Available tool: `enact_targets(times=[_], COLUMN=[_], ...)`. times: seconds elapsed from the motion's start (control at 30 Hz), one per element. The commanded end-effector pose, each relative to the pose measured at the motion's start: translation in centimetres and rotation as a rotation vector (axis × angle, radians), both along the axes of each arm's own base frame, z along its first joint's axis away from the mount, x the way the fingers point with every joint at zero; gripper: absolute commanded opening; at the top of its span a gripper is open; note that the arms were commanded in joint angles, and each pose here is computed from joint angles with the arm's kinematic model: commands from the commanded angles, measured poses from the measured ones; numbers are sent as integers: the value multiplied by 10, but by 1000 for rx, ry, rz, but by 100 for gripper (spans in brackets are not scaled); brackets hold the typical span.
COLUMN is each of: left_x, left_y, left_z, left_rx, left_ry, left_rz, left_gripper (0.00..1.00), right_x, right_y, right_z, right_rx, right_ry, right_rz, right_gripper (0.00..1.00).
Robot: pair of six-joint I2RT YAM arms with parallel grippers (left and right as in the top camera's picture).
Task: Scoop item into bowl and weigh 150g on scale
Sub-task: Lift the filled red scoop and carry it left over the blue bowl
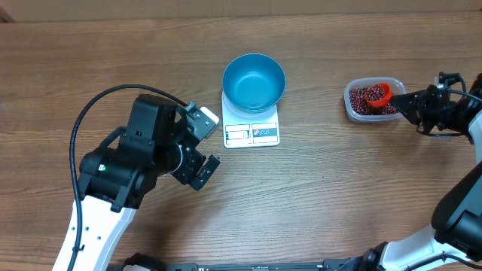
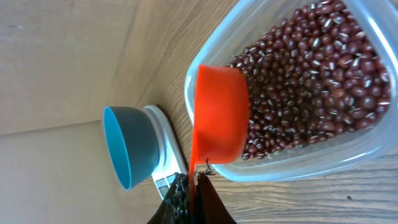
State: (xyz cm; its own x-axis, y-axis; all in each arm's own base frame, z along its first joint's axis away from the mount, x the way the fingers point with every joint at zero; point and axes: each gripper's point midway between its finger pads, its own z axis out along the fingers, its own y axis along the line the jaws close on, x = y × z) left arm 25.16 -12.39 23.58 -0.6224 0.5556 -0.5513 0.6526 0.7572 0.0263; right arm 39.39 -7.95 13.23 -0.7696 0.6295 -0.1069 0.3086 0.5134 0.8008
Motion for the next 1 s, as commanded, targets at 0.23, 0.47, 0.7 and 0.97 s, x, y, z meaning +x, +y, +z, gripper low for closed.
enact_targets(times=[0.23, 0.47, 0.7, 0.97], left_x=[3, 3, 3, 3], left_y=[1, 1, 1, 1], left_z=[8, 8, 8, 8], left_rx=[5, 5, 5, 5], left_ry=[-29, -29, -29, -29], left_rz=[-8, -9, -9, -9], left_gripper=[100, 100, 100, 100], right_x=[5, 4, 4, 5], right_y=[18, 27, 35, 65], right_z=[26, 41, 50, 52], right_rx=[167, 250, 303, 335], right_ry=[-97, -147, -169, -145], right_rz=[56, 86, 111, 176], right_gripper=[3, 4, 4, 4])
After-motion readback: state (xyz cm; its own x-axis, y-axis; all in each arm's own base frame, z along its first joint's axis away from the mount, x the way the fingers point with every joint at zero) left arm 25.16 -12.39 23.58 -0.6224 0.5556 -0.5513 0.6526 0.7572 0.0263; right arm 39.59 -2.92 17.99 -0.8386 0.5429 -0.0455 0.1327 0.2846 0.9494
